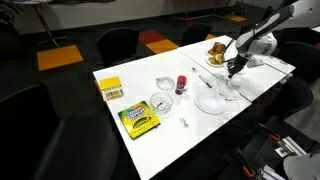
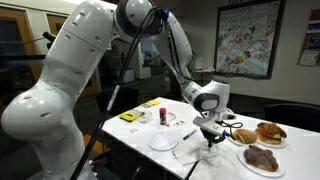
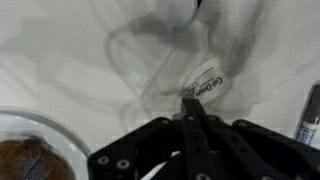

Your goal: Put the piece of paper in the glass bowl

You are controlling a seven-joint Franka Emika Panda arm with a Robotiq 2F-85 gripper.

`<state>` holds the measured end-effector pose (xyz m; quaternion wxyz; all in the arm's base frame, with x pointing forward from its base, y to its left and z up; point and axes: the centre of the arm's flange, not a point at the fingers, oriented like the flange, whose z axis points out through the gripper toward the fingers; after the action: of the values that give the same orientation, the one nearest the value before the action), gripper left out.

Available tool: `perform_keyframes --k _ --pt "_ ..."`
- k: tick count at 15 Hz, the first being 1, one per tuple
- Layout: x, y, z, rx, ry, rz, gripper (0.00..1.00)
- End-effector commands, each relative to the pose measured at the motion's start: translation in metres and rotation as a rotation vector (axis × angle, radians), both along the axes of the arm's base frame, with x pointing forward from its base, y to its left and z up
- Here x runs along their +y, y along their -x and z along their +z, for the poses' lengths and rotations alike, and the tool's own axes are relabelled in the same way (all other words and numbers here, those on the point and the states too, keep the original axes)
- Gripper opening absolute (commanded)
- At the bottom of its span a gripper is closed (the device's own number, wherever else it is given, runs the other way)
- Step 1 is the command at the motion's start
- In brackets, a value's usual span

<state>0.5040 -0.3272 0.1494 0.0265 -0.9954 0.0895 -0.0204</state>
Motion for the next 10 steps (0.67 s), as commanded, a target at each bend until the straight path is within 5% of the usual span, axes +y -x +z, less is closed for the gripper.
perform_keyframes --k 1,10 --pt "0.006 0.011 0.004 0.019 -0.006 0.017 0.33" --pt "0.01 0.012 -0.018 0.052 -0.015 0.022 0.97"
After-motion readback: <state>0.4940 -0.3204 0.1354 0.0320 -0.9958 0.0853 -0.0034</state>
